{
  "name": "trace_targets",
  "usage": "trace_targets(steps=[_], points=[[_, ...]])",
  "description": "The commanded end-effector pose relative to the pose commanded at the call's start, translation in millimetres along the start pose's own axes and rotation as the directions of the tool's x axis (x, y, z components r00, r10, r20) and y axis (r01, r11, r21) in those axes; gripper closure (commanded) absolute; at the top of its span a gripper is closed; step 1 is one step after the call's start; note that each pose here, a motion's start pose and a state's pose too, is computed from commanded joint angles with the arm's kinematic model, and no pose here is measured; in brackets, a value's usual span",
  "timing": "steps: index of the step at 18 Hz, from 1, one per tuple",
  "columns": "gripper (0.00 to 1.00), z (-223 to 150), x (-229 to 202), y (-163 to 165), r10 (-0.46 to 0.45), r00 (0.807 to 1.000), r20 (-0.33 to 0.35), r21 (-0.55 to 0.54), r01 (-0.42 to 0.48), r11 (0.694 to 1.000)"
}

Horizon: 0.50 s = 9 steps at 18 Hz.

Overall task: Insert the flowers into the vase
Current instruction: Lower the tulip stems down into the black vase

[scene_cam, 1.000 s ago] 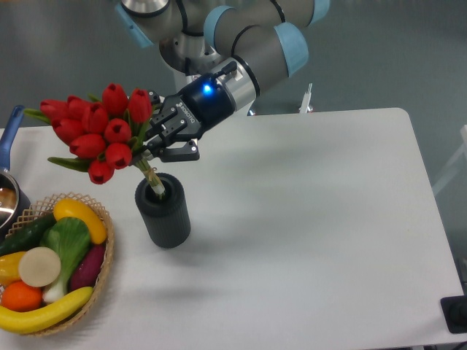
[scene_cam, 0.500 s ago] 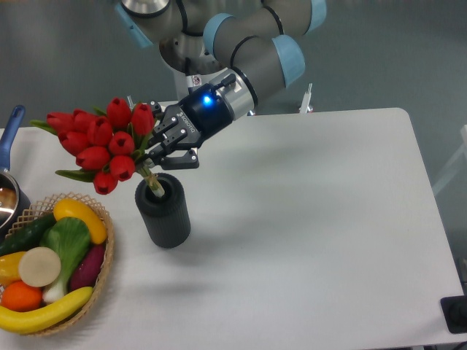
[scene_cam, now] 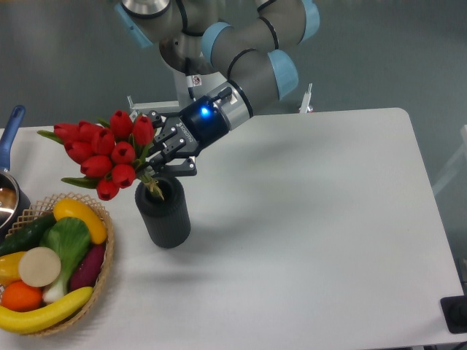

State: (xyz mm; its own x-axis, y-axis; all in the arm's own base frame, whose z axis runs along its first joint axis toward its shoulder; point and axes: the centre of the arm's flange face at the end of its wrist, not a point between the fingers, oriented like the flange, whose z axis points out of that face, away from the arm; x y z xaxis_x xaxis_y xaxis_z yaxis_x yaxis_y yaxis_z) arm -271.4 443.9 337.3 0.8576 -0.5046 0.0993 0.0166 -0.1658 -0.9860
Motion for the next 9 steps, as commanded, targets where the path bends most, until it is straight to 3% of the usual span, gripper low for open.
trace_targets(steps=[9], points=[[0.79, 2, 0, 18, -0.019, 1.0, -0.001, -0.022, 0.019, 1.0]])
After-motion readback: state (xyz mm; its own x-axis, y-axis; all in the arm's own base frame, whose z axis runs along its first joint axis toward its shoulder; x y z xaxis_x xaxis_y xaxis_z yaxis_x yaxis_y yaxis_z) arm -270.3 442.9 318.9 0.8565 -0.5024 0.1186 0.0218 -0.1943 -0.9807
